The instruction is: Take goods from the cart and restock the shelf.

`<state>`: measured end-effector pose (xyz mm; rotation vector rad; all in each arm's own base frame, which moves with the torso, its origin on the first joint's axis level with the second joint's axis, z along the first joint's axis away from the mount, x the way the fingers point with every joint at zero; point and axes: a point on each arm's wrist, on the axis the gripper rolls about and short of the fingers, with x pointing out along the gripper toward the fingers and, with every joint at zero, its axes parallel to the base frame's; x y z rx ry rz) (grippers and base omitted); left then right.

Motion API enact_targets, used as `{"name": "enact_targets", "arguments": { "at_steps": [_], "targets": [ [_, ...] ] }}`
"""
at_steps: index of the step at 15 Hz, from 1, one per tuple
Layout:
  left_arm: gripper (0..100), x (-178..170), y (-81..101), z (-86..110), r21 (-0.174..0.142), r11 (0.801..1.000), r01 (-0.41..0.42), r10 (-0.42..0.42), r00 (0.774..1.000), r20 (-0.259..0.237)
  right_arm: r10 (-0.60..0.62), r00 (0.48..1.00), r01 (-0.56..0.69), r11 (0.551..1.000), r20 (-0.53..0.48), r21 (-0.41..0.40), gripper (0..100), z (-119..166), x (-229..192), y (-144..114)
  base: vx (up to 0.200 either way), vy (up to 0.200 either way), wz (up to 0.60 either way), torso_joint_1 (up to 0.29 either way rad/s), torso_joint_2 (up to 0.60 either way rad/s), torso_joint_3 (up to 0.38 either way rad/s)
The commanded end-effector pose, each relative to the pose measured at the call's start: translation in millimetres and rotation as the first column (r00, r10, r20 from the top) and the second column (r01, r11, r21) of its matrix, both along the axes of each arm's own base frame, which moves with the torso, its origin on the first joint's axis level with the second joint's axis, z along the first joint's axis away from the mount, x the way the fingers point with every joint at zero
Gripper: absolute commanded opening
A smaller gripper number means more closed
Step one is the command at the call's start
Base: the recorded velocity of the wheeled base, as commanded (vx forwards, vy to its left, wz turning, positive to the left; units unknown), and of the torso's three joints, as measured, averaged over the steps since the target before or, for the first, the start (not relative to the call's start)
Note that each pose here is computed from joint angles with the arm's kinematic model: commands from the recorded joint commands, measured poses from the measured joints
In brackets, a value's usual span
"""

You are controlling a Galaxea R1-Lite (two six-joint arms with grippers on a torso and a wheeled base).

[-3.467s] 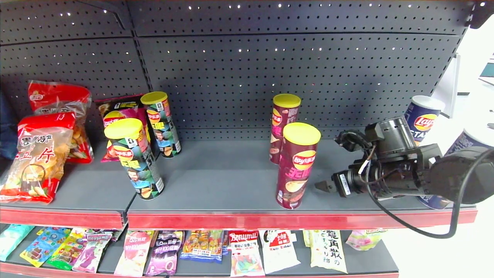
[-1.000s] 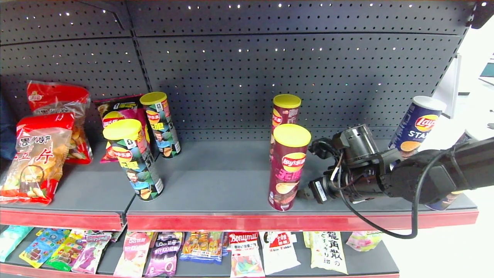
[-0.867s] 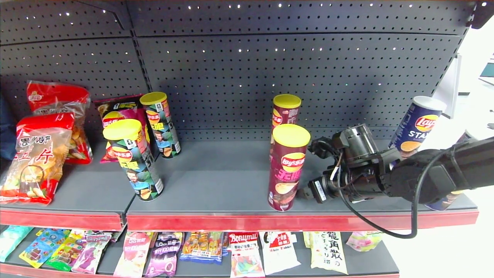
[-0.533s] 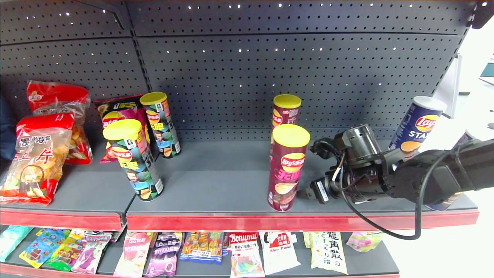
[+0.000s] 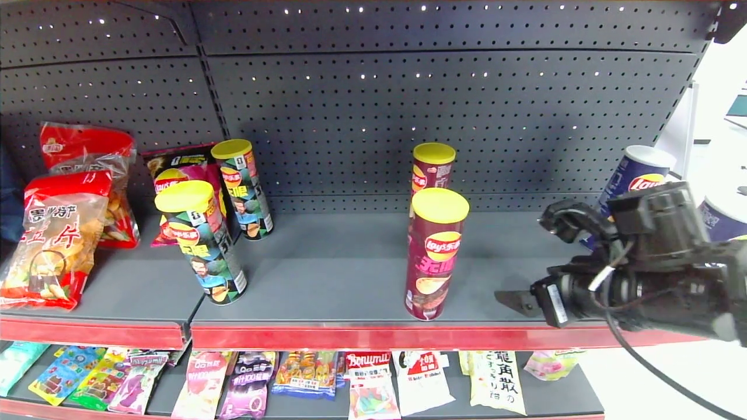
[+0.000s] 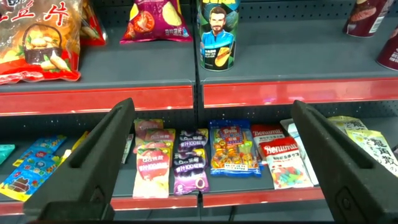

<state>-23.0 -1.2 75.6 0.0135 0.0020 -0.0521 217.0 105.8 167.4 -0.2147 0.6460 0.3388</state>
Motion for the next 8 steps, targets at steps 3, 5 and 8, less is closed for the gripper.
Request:
{"name": "enact_targets", "arguments": {
  "at_steps": [3,5,8],
  "targets": [
    [100,0,-0.1,0.3,-0.001,1.0,0.003,-0.003,1.0,-0.002,-0.227,0.904,0.199,0.973,0.362,0.115,100,35,-130,-76,0.0,0.0,0.0,0.0,0.0,0.0],
    [100,0,-0.1,0.2,-0.001,1.0,0.003,-0.003,1.0,-0.001,-0.373,0.807,0.331,0.928,0.457,0.173,100,26,-168,-99,0.0,0.0,0.0,0.0,0.0,0.0],
    [100,0,-0.1,0.2,-0.001,1.0,0.005,-0.005,1.0,-0.001,-0.464,0.735,0.43,0.883,0.495,0.188,100,-4,-231,-115,0.0,0.0,0.0,0.0,0.0,0.0]
  ]
}}
